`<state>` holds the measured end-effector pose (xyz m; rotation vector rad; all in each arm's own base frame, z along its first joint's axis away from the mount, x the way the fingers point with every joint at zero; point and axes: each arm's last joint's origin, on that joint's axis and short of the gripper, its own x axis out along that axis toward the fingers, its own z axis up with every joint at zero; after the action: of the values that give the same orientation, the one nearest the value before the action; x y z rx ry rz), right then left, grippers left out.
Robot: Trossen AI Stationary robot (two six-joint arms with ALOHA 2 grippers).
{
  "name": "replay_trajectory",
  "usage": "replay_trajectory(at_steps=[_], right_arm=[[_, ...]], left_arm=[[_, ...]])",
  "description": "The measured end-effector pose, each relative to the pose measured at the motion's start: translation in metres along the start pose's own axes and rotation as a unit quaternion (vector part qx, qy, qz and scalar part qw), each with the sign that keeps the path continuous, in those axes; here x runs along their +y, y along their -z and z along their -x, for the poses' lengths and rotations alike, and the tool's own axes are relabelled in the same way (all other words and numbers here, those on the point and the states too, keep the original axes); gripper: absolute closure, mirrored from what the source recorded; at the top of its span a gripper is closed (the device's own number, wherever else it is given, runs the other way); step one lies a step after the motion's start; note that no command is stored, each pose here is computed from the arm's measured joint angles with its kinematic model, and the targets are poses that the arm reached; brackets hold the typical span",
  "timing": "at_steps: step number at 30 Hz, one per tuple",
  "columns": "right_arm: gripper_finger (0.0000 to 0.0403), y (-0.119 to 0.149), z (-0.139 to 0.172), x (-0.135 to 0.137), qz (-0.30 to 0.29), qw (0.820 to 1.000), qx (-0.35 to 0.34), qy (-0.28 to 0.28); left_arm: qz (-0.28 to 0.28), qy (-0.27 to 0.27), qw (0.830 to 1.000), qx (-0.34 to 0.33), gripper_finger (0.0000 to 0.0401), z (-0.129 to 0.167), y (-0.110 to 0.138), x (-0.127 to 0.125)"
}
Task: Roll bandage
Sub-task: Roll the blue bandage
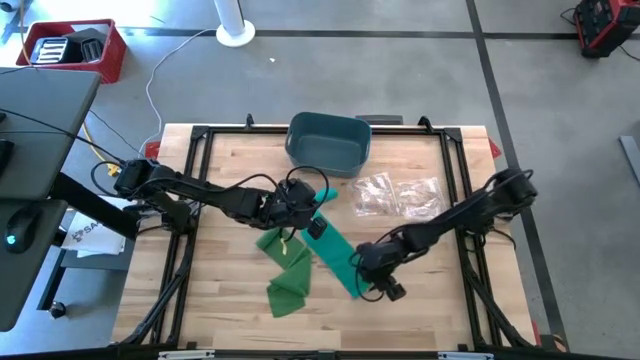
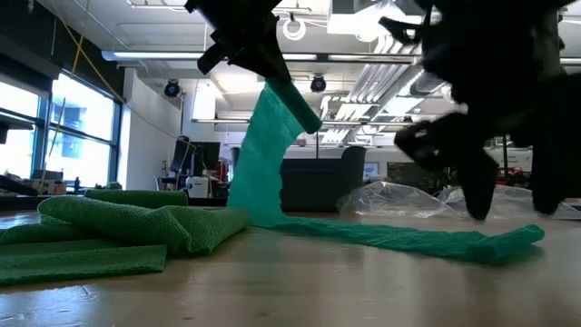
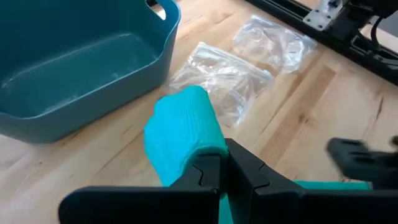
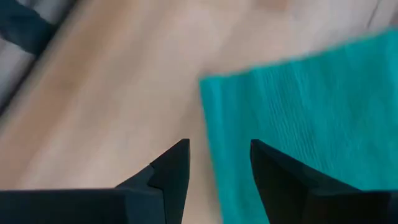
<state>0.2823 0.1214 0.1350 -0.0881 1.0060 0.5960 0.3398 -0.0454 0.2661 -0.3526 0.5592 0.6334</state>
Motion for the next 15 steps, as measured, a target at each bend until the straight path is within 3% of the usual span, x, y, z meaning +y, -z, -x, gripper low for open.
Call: replay_trajectory(at_steps=[4,7,11,15], right_arm=[[0.025,0.008,-0.02,-0.004,0.007,1.0,0.025,-0.002],[0.0284,0.012,-0.028,-0.003,-0.005,0.999,0.045,0.007],[0.0376,0.015,-0.026,0.002,-0.079,0.995,0.061,0.01],[0.0393,0.015,-0.001,0.016,-0.164,0.983,0.075,0.017]], left_arm=[[0.005,0.004,1.0,-0.005,0.04,0.0,-0.001,-0.001],[0.014,0.014,1.0,-0.014,0.04,0.001,-0.004,-0.003],[0.035,0.036,0.998,-0.036,0.04,0.011,-0.014,-0.002],[0.051,0.025,0.995,-0.077,0.04,0.031,-0.029,0.008]])
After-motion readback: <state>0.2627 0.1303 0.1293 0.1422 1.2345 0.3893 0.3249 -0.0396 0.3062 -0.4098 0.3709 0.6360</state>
